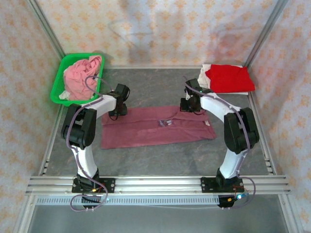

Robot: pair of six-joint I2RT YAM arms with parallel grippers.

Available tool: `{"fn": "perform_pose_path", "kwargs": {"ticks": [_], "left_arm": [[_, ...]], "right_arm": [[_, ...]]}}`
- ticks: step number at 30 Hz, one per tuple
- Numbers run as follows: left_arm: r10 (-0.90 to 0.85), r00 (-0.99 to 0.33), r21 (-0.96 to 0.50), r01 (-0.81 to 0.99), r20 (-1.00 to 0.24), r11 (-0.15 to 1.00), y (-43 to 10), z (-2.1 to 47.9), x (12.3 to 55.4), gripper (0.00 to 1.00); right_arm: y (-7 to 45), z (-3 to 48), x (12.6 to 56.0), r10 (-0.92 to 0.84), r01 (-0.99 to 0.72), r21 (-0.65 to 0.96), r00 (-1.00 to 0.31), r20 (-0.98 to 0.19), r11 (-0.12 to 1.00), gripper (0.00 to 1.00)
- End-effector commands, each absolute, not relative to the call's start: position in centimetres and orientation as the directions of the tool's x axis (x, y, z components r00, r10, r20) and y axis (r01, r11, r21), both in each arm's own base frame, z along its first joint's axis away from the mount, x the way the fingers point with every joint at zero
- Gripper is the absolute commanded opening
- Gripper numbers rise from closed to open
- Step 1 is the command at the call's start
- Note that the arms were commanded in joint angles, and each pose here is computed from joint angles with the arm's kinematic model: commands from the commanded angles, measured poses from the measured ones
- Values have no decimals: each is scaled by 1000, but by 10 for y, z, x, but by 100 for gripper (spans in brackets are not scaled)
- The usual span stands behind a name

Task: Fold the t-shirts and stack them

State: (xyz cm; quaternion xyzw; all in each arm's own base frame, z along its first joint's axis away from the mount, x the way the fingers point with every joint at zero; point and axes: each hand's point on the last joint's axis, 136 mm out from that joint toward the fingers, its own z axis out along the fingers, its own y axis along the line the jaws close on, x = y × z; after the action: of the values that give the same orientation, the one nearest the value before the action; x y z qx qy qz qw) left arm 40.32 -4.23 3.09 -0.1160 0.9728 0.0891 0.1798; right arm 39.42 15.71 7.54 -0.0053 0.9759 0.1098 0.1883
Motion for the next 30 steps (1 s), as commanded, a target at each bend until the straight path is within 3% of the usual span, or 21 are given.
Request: {"fn": "perform_pose_path", "kwargs": {"ticks": [1, 2, 3, 4, 9, 13, 18, 24, 30], "left_arm": [[-201, -902, 151, -276, -383, 949, -39, 34, 401, 40], [-199, -902, 152, -274, -382, 950, -39, 34, 401, 40], [-198, -902, 153, -274, -383, 950, -39, 34, 402, 40], [-199, -902, 151, -274, -384, 950, -39, 35, 402, 40], [-194, -904, 148, -267, -382, 952, -43, 35, 403, 40], [-196, -905, 147, -268, -378, 952, -43, 34, 402, 41], [-191, -905, 160, -267, -379, 950, -41, 34, 402, 41], [-190, -908, 166, -267, -373, 949, -41, 31, 401, 41], [-193, -906, 159, -268, -376, 950, -43, 29, 401, 41]], "right_arm": [[160, 77, 393, 42, -54, 230, -919, -393, 972, 0], [159, 76, 396, 43, -51, 224, -917, -397, 973, 10], [157, 74, 400, 46, -43, 209, -915, -401, 977, 26], [156, 73, 404, 48, -32, 191, -915, -401, 981, 35], [159, 69, 429, 48, -22, 163, -908, -417, 986, 48], [165, 56, 440, 31, -29, 148, -920, -391, 989, 49], [174, 47, 443, 7, -47, 139, -929, -370, 989, 44], [173, 47, 436, 5, -47, 138, -933, -359, 989, 15], [168, 63, 431, 17, -39, 137, -922, -387, 990, 1]]}}
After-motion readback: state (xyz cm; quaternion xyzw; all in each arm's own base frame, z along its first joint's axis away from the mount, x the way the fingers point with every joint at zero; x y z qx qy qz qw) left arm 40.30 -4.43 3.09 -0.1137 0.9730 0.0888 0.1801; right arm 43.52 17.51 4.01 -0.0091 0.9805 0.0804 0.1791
